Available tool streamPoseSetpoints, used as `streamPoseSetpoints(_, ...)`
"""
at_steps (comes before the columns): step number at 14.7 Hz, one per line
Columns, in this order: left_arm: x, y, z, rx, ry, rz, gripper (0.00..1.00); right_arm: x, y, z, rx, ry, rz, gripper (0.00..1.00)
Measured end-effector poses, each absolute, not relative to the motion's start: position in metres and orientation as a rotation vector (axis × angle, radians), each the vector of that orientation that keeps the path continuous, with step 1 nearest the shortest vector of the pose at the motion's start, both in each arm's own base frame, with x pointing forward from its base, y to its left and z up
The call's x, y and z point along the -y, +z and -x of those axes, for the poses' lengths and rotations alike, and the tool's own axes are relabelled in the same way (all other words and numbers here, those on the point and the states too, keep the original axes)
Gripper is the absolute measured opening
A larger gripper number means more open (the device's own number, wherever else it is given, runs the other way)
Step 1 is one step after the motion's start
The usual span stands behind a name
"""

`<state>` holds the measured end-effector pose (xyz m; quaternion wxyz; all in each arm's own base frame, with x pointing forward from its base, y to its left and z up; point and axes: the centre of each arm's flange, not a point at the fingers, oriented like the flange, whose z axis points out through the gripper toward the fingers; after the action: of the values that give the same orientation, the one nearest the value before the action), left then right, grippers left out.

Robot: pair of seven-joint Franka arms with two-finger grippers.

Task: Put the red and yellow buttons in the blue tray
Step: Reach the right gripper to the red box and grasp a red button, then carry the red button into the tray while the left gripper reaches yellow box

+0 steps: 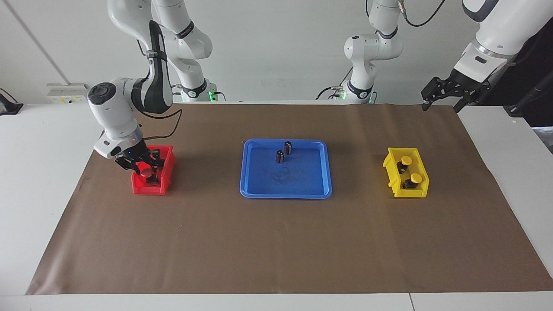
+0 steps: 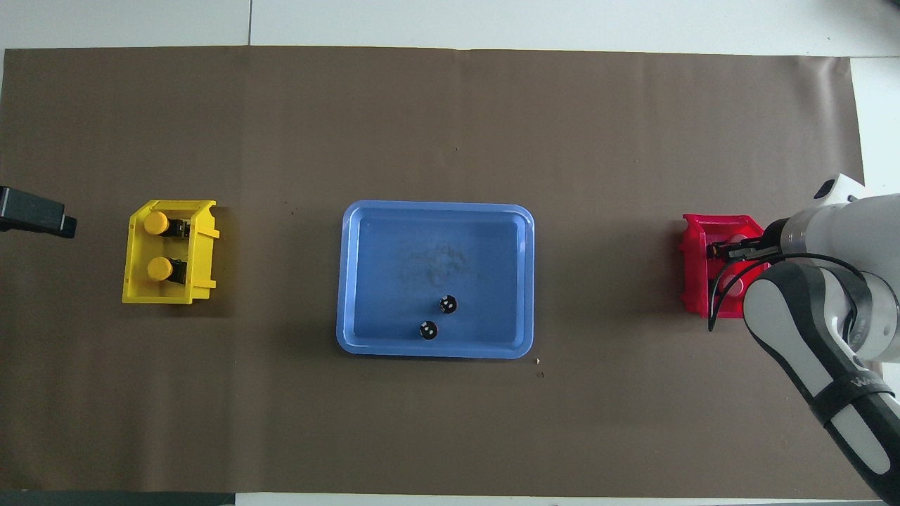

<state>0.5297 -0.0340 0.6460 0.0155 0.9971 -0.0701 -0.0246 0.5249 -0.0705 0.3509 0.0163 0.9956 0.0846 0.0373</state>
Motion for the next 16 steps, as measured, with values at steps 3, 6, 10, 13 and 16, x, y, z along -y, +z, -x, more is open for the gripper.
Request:
streamPoseSetpoints(3,0.034,0.646,-0.530,0.218,-0.077,-3.102,1.00,0.067,0.361,-0.530,-0.278,0.082,-3.100,0.41)
streamPoseSetpoints(6,0.032,0.646,-0.530,0.211,-0.078,-3.102,1.00,0.054,0.404,-0.551,-0.332,0.000,-3.098,0.41)
streamPoseSetpoints(10,0.013,0.641,-0.530,0.153,-0.092,-3.104,1.00,0.026,0.484,-0.570,-0.435,-0.090,-3.041,0.41)
streamPoseSetpoints(13,0.006,0.631,-0.526,0.141,-0.100,-3.128,1.00,-0.045,0.531,-0.576,-0.432,-0.077,-3.008,0.41)
streamPoseSetpoints(16,0.004,0.591,-0.524,0.136,0.016,-3.140,0.99,-0.183,0.542,-0.575,-0.256,0.007,-3.071,0.41)
